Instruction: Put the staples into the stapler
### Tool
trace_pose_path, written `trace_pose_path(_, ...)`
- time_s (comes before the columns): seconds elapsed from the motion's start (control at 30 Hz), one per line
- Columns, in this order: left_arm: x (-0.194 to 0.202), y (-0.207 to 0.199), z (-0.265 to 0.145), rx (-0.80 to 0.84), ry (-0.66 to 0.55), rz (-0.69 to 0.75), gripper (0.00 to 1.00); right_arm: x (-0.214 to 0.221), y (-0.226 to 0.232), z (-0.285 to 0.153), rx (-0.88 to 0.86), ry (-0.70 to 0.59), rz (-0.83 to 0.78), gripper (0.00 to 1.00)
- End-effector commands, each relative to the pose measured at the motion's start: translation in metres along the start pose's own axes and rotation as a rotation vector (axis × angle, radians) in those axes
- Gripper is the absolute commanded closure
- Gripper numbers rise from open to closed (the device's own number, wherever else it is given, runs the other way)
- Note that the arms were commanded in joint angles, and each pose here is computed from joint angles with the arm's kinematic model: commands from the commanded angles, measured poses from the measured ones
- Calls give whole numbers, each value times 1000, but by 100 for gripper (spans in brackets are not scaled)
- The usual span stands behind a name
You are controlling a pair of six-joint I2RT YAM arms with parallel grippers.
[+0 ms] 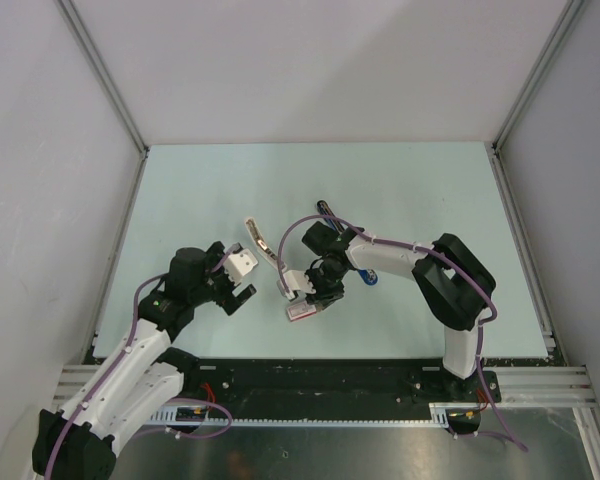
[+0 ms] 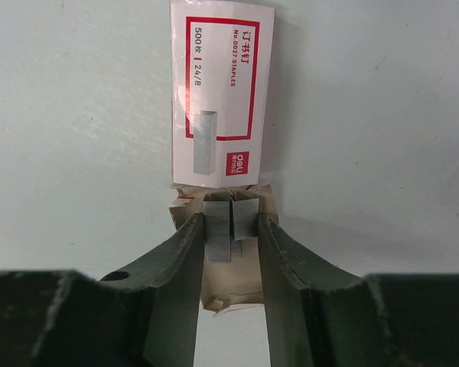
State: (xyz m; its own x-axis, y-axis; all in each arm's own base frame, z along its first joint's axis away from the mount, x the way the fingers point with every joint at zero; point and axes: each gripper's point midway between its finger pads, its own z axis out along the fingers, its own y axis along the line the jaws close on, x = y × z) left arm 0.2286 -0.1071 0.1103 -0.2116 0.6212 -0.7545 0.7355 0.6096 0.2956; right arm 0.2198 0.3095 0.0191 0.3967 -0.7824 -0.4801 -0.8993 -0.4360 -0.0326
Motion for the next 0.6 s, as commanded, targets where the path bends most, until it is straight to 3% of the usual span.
trace_pose_path(0.0, -1, 5, 2, -19, -9, 13, 1, -2, -2, 3, -4, 1, -3, 64)
trace_pose_path(0.57, 0, 5, 2, -20, -5, 12, 1, -4, -6, -6, 21, -6, -6, 72)
